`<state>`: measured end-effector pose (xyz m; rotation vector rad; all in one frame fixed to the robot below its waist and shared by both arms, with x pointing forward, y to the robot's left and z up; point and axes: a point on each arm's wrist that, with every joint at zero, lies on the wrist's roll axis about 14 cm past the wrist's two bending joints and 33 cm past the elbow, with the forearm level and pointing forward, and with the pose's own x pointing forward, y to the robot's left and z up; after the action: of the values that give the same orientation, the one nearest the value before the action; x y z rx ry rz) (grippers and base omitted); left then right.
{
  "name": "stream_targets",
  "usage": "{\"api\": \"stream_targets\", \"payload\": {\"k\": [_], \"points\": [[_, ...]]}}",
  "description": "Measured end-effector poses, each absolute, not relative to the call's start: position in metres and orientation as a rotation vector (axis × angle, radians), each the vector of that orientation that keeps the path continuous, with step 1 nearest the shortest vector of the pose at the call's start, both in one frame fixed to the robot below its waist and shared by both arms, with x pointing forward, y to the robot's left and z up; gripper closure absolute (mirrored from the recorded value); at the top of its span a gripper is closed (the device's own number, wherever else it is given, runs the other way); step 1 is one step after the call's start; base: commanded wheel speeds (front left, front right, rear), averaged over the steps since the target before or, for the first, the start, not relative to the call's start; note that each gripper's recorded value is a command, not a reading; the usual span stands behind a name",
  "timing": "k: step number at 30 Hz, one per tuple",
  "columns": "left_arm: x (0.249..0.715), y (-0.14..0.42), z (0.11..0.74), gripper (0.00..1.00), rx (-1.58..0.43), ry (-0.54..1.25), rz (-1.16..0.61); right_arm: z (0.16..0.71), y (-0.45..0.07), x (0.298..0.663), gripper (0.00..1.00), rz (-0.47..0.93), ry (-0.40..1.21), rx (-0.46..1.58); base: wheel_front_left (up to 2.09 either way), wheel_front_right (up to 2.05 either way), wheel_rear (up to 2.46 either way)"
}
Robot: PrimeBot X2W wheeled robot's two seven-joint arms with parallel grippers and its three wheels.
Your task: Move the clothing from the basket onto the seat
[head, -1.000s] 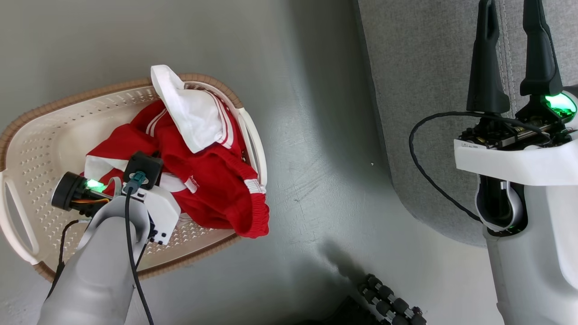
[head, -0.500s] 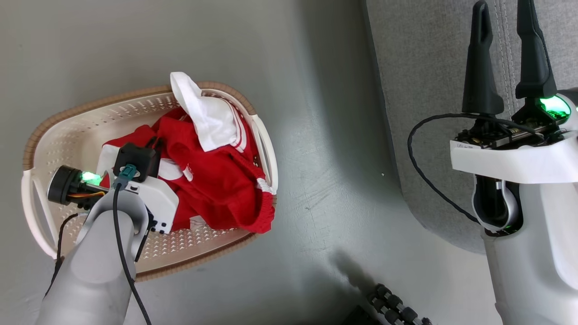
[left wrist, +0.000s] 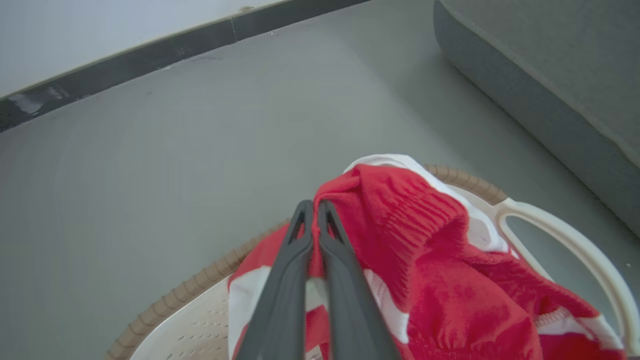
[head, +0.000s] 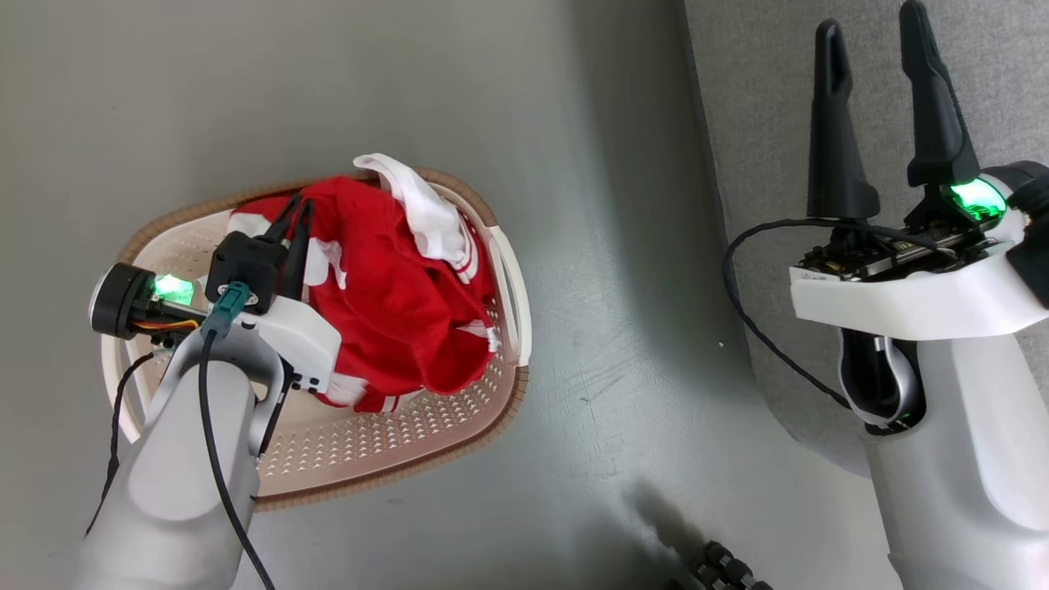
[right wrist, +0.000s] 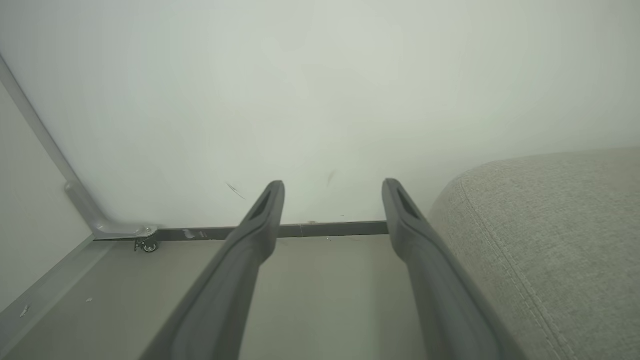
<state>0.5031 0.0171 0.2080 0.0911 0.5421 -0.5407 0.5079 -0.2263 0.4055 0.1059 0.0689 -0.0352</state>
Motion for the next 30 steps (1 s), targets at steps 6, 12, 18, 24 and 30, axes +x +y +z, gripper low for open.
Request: {"api": "stream_targets", "payload": {"k": [6, 12, 18, 24, 30], "points": [[0.506, 0.019, 0.235, 1.0, 0.067, 0.474, -0.523, 0.409, -0.213, 0.51, 0.0, 0.005, 0.065, 0.098, 0.0, 0.0, 0.0], [0.507, 0.024, 0.261, 1.0, 0.052, 0.409, -0.499, 0.414, -0.199, 0.512, 0.0, 0.042, 0.057, 0.108, 0.0, 0.0, 0.0], [0.511, 0.029, 0.287, 1.0, 0.041, 0.343, -0.478, 0.405, -0.175, 0.509, 0.0, 0.11, 0.095, 0.108, 0.0, 0.0, 0.0], [0.515, 0.04, 0.316, 1.0, 0.03, 0.271, -0.435, 0.405, -0.164, 0.506, 0.0, 0.166, 0.108, 0.073, 0.0, 0.0, 0.0], [0.52, 0.045, 0.354, 1.0, 0.027, 0.173, -0.416, 0.411, -0.147, 0.503, 0.0, 0.231, 0.107, 0.061, 0.0, 0.0, 0.0]]}}
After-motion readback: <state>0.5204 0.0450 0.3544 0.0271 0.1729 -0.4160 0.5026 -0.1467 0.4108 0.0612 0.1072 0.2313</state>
